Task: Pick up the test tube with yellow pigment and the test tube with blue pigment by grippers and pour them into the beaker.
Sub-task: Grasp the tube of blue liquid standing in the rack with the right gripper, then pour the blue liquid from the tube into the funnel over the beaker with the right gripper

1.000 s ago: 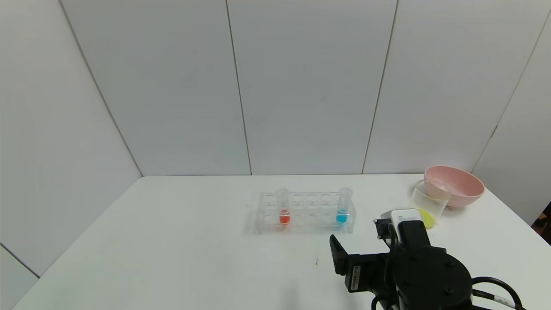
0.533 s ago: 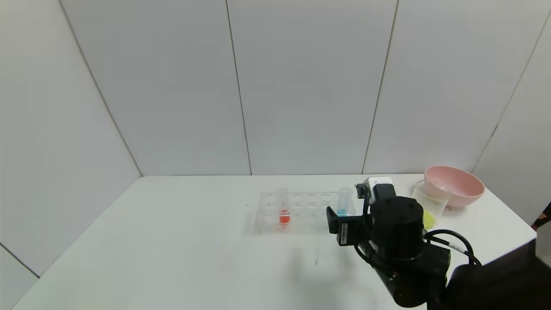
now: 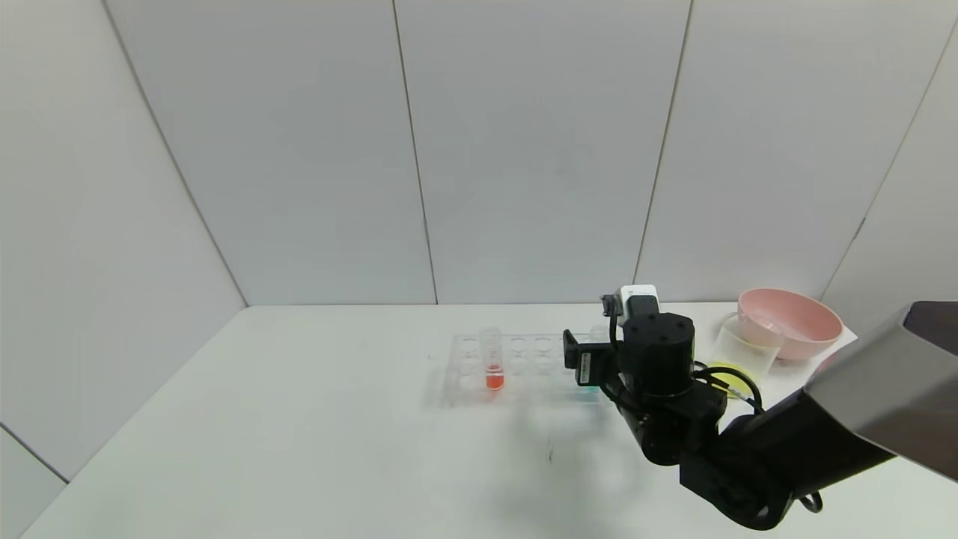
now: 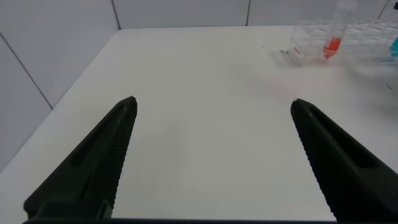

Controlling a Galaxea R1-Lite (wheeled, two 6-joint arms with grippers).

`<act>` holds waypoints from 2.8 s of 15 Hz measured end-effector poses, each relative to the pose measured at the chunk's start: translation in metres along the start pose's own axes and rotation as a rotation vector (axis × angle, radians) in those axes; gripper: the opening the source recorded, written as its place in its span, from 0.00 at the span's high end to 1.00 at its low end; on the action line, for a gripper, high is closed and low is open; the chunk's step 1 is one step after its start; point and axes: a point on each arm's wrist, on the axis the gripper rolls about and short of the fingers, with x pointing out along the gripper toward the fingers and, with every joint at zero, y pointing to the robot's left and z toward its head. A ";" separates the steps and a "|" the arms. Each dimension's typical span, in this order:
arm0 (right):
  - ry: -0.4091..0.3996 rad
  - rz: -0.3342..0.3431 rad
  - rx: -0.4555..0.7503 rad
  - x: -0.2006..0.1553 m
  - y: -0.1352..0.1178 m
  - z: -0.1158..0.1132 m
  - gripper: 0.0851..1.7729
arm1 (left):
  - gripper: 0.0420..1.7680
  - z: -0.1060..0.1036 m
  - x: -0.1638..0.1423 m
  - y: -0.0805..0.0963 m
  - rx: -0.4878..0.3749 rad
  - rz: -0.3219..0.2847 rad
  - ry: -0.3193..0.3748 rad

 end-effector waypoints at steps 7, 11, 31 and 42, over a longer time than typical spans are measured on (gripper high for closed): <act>0.009 0.004 -0.021 0.004 0.001 -0.008 0.44 | 0.00 0.000 0.000 0.000 0.000 0.000 0.000; 0.011 0.002 -0.023 0.003 0.001 -0.009 0.75 | 0.00 0.000 0.000 0.000 0.000 0.000 0.000; -0.119 0.030 -0.065 -0.024 0.001 0.046 0.75 | 0.00 0.000 0.000 0.000 0.000 0.000 0.000; -0.022 0.250 -0.100 -0.050 -0.073 0.082 0.75 | 0.00 0.000 0.000 0.000 0.000 0.000 0.000</act>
